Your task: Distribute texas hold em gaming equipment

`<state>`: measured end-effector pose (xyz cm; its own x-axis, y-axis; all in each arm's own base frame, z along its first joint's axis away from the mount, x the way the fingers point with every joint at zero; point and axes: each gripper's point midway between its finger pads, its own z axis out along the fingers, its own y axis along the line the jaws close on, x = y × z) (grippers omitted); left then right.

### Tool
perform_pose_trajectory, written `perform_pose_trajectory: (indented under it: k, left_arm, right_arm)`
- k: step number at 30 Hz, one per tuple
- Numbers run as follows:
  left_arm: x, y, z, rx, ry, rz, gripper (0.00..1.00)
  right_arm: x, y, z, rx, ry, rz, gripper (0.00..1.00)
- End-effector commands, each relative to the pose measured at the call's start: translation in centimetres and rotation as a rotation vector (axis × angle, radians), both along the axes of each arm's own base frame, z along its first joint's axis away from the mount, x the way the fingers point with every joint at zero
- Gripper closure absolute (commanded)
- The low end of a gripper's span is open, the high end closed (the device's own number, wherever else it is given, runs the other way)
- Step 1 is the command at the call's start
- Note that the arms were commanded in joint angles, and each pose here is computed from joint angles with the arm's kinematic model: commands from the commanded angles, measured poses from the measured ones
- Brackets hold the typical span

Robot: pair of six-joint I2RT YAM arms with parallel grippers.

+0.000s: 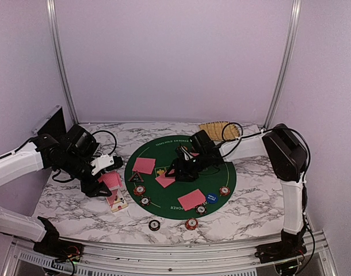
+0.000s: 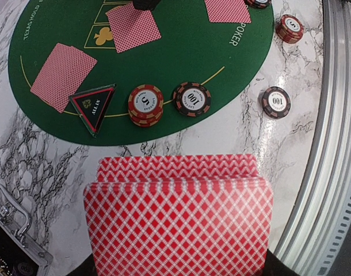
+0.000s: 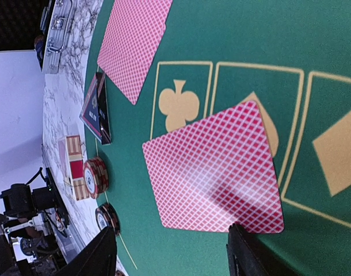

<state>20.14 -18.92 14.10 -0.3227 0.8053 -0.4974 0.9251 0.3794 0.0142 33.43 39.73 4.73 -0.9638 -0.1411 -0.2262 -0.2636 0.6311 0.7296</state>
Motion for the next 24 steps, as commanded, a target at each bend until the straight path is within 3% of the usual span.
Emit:
perform_pose_trajectory:
  k: [1, 11, 18, 24]
  left_arm:
    - [0.0, -0.3, 0.6, -0.031, -0.014, -0.008, 1.0]
    - [0.1, -0.1, 0.6, -0.029, -0.015, -0.003, 1.0]
    - [0.2, -0.1, 0.5, -0.029, -0.013, -0.001, 1.0]
    - [0.3, -0.2, 0.7, -0.031, -0.014, -0.001, 1.0]
  right_arm:
    - [1.9, -0.4, -0.9, -0.048, -0.018, -0.026, 0.36]
    - [3.6, 0.0, -0.9, -0.065, -0.031, -0.027, 0.36]
    - [5.1, 2.5, 3.2, 0.037, -0.089, -0.021, 0.35]
    - [5.2, 5.4, 1.6, 0.054, -0.041, 0.017, 0.35]
